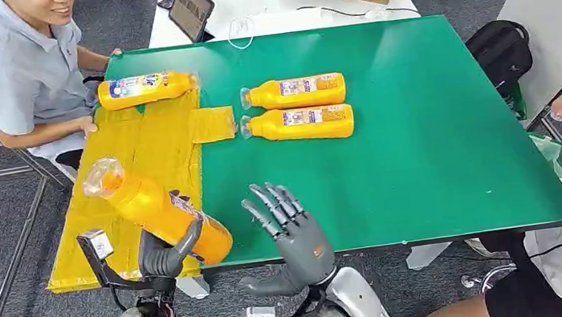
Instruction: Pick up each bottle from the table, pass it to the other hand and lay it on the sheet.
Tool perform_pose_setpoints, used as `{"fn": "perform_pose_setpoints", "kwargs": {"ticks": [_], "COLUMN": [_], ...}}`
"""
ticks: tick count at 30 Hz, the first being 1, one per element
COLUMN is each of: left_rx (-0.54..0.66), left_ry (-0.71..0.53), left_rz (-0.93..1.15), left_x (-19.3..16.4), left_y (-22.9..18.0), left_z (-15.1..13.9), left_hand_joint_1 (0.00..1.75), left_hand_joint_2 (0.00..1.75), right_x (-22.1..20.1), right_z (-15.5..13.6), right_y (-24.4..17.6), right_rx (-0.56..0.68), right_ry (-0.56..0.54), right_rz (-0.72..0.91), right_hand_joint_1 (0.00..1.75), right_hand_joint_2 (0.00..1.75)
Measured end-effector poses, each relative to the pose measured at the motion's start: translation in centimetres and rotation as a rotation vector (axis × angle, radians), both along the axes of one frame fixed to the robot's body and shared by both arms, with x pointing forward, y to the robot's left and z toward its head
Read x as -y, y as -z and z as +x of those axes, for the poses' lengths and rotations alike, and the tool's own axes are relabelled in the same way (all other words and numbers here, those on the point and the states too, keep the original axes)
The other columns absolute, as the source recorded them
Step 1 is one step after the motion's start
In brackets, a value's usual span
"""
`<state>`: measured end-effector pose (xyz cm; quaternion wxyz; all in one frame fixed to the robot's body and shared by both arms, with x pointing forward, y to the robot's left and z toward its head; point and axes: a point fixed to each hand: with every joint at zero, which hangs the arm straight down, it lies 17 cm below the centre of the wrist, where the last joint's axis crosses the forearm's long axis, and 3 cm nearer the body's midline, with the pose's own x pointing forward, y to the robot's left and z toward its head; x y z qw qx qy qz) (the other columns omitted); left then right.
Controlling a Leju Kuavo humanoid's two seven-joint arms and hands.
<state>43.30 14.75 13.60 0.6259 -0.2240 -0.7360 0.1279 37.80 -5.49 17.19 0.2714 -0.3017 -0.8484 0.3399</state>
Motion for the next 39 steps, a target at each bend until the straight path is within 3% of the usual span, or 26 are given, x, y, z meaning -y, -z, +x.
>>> {"fn": "perform_pose_setpoints", "kwargs": {"ticks": [5,10,15,19,24,32,33,35,36,37,39], "left_rx": [0.009,0.064,0.128,0.137,0.125,-0.037,-0.045,-0.056,-0.064,-0.076,-0.104], "left_ry": [-0.080,-0.324,-0.406,-0.388,-0.261,-0.036,-0.025,-0.012,0.003,0.026,0.078], "left_rz": [0.074,0.427,0.822,1.017,1.409,1.760,1.776,1.802,1.818,1.839,1.847], "left_x": [-1.6,-6.5,-8.0,-7.8,-5.2,-5.2,-5.4,-5.7,-5.8,-5.9,-5.9], "left_y": [0.1,-0.5,-1.4,-1.5,0.8,5.4,5.8,6.2,6.6,7.2,8.3], "left_z": [0.7,3.7,7.4,10.0,12.8,15.0,15.0,15.0,14.9,14.7,14.2], "left_hand_joint_1": [1.75,1.75,1.75,1.75,1.75,1.75,1.55,1.50,1.08,0.07,0.00], "left_hand_joint_2": [1.75,1.75,1.75,1.75,1.75,1.75,1.75,1.75,1.75,1.75,1.75], "right_x": [1.5,5.3,8.8,9.8,9.4,8.0,8.0,7.9,7.9,7.9,7.9], "right_z": [-0.5,-1.3,-1.1,-0.7,0.2,1.6,1.6,1.7,1.7,1.7,1.8], "right_y": [-1.4,-5.9,-7.2,-6.8,-4.8,-3.4,-3.2,-2.8,-2.7,-2.5,-2.2], "right_rx": [0.035,0.122,0.120,0.094,0.034,-0.016,-0.021,-0.029,-0.033,-0.036,-0.042], "right_ry": [0.039,0.128,0.195,0.213,0.195,0.154,0.153,0.151,0.150,0.150,0.150], "right_rz": [0.022,0.138,0.284,0.339,0.367,0.371,0.369,0.365,0.363,0.360,0.353], "right_hand_joint_1": [0.00,0.00,0.00,0.00,0.00,0.00,0.00,0.00,0.00,0.00,0.00], "right_hand_joint_2": [0.00,0.00,0.00,0.00,0.00,0.00,0.00,0.00,0.00,0.00,0.00]}}
